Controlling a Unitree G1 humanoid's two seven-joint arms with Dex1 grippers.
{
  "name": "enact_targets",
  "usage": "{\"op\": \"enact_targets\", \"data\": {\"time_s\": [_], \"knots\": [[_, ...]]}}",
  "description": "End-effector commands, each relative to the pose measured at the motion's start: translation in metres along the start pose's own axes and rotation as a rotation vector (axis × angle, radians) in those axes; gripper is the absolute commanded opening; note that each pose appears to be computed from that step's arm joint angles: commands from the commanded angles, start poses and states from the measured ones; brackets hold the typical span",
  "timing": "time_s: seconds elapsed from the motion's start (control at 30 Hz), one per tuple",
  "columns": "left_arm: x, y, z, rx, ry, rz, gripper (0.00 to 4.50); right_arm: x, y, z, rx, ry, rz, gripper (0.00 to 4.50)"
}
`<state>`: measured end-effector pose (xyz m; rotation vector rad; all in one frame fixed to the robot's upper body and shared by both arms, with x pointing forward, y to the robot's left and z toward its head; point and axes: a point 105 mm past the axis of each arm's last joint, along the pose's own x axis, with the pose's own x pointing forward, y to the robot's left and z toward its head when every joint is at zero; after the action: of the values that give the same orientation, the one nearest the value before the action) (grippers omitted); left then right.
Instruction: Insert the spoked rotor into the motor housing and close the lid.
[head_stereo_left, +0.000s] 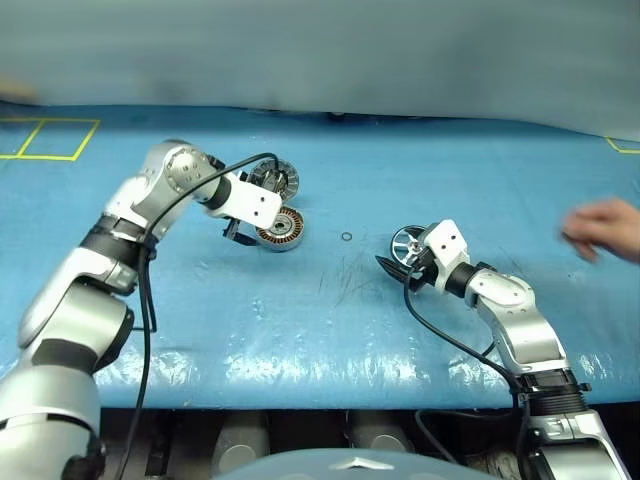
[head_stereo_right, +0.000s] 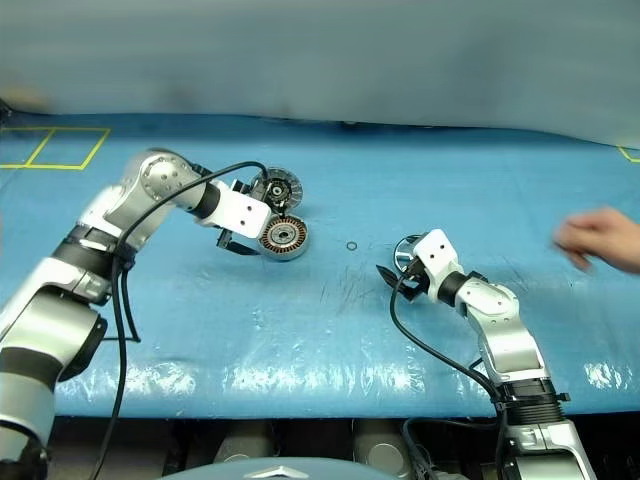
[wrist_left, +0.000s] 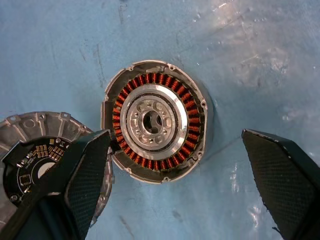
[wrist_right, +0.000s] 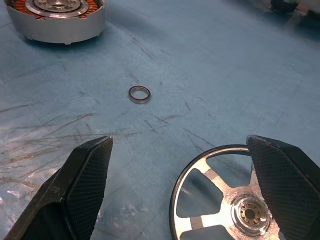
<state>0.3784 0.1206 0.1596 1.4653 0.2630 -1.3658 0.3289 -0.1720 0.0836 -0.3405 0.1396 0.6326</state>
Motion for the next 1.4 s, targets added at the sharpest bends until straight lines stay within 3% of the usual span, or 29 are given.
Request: {"op": "enact_targets", "data": {"time_s": [0.03, 1.0, 1.27, 1.4], "knots": [[-0.005, 0.007, -0.001, 0.029, 0.003, -0.052, 4.50, -0.003, -0.005, 0.012, -0.007, -0.069, -0.055, 4.49], [0.013, 0.003, -0.009, 0.012, -0.015, -0.109, 4.50, -0.007, 0.011, 0.001, 0.051, -0.092, -0.102, 4.49], [0.017, 0.005, 0.001, -0.095, -0.159, -0.024, 4.50, -0.008, 0.010, 0.001, 0.046, -0.087, -0.099, 4.49], [0.023, 0.014, 0.011, -0.067, -0.172, 0.003, 4.50, -0.007, 0.010, 0.002, 0.039, -0.085, -0.090, 4.49]]}}
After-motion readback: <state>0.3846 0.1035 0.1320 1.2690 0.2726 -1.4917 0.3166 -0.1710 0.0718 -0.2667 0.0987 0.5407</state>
